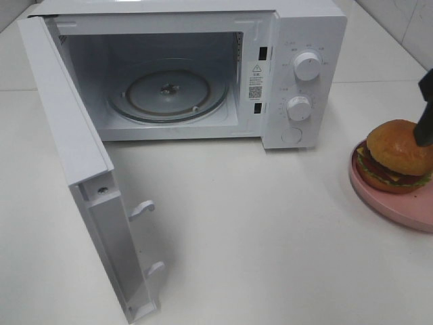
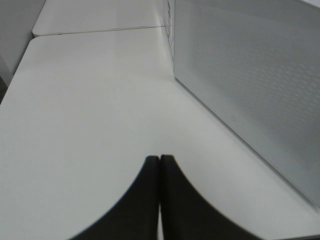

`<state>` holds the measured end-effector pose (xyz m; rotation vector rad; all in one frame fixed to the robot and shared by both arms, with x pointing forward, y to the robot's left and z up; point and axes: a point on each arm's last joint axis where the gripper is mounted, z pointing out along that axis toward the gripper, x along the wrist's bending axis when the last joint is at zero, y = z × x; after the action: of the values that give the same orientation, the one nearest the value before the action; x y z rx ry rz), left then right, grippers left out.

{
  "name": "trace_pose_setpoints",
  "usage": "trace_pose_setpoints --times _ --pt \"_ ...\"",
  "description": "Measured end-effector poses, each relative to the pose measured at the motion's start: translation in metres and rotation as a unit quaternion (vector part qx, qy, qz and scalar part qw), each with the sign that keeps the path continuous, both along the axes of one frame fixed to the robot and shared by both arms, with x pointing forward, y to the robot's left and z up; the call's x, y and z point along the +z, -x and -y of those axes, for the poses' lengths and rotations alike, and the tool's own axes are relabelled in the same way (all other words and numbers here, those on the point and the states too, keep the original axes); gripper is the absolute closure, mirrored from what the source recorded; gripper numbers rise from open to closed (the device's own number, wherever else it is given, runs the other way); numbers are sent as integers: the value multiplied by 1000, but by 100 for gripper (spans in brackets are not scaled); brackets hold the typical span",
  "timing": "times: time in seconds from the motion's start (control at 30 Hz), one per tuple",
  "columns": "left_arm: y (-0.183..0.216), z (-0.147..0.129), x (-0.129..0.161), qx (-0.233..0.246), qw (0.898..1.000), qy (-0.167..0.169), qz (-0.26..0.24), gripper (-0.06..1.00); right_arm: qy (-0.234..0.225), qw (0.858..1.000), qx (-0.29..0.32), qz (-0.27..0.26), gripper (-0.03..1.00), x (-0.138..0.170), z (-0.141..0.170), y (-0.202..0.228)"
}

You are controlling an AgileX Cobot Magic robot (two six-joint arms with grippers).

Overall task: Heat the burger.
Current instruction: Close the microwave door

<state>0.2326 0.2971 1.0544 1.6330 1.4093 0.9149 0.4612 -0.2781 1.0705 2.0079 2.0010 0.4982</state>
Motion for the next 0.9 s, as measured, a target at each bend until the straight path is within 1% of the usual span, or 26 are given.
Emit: trace_pose_setpoints --times 0.03,0.07,0.13,0.2,0.3,0.37,0.47,0.53,0.57,0.63,0.7,0.73,0.77,0.8,0.83,0.87,0.9 --pt "0 0 0 0 1000 0 0 94 0 1000 0 0 26 0 0 0" --pt "0 0 0 0 1000 0 0 94 5 1000 1 7 26 2 2 13" --pt "0 0 0 0 1000 0 0 94 7 1000 1 8 26 0 3 19" --pt "0 0 0 0 1000 0 0 94 11 1000 2 13 26 -5 6 45" --pt "0 0 0 0 1000 0 0 94 11 1000 2 16 26 -6 6 51" --pt "0 0 0 0 1000 0 0 94 11 1000 2 11 27 -16 8 75" --pt "0 0 0 0 1000 0 0 94 11 1000 2 11 27 -18 9 80" --pt "0 0 0 0 1000 0 0 94 11 1000 2 7 27 -23 10 100" --pt "0 0 0 0 1000 0 0 94 11 1000 2 7 27 -23 10 100" --pt "0 0 0 0 1000 0 0 94 10 1000 2 24 27 -28 12 125" --pt "0 0 0 0 1000 0 0 94 9 1000 2 29 27 -31 13 129" --pt "0 0 0 0 1000 0 0 94 8 999 1 53 28 -30 14 140" --pt "0 0 0 0 1000 0 0 94 8 999 1 53 28 -30 14 140" --pt "0 0 0 0 1000 0 0 94 6 998 1 70 28 -29 14 144" --pt "0 0 0 0 1000 0 0 94 3 995 1 103 29 -28 15 151" --pt "0 0 0 0 1000 0 0 94 3 995 1 103 29 -28 15 151" --pt "0 0 0 0 1000 0 0 94 2 993 1 121 29 -27 15 155"
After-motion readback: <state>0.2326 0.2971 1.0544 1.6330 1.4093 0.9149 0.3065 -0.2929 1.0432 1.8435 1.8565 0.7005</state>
